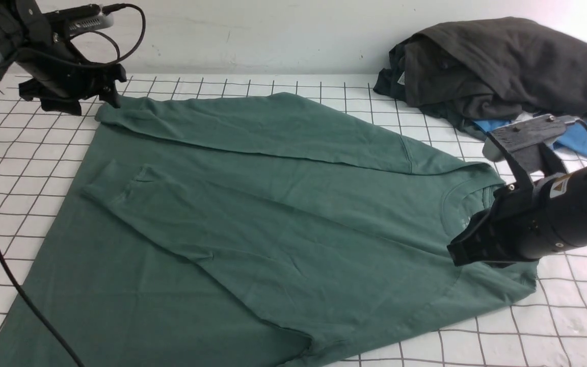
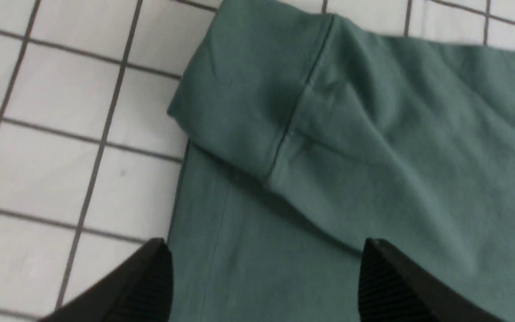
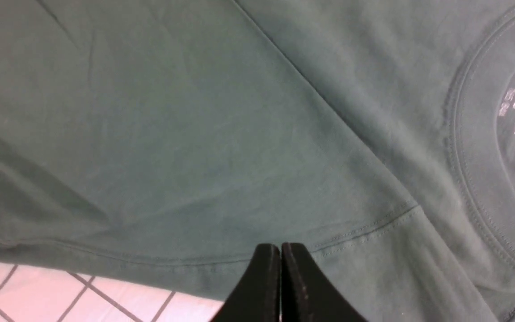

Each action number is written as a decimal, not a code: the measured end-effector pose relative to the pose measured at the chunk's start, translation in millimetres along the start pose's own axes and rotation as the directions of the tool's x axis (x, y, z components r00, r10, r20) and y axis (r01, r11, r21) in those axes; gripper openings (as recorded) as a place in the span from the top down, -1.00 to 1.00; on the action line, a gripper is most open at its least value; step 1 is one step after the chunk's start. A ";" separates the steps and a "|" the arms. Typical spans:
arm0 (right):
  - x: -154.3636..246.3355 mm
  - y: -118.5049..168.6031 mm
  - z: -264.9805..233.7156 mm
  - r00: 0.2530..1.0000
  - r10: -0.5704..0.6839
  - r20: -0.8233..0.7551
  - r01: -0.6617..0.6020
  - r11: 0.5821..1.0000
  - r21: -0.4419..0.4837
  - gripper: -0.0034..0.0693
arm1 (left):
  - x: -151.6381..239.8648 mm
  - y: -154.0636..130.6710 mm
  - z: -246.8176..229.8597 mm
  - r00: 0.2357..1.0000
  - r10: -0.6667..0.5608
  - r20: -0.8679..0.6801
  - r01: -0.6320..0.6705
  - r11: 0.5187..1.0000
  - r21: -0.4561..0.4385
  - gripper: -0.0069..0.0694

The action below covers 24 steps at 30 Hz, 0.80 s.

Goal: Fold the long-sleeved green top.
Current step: Use the left arm to clamp the cuff farthest from it

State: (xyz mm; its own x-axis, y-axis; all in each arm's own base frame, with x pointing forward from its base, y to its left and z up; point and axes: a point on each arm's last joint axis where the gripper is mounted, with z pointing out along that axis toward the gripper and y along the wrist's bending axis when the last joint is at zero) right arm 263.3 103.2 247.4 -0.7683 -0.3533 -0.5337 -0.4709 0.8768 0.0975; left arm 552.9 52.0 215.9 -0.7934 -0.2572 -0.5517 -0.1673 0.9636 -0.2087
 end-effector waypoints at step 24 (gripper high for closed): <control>1.6 -0.5 6.5 1.000 0.012 -0.025 -0.012 1.000 -0.008 0.91 | 6.8 16.2 87.2 0.959 -0.171 0.224 0.163 0.985 0.054 -0.37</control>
State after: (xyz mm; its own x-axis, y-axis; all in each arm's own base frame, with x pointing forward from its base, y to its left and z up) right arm 265.1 104.3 241.0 -0.7843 -0.3513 -0.5114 -0.4654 0.8782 0.1105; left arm 595.8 59.5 138.4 -0.6012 -0.4284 -0.6746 -0.2631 0.9032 -0.3391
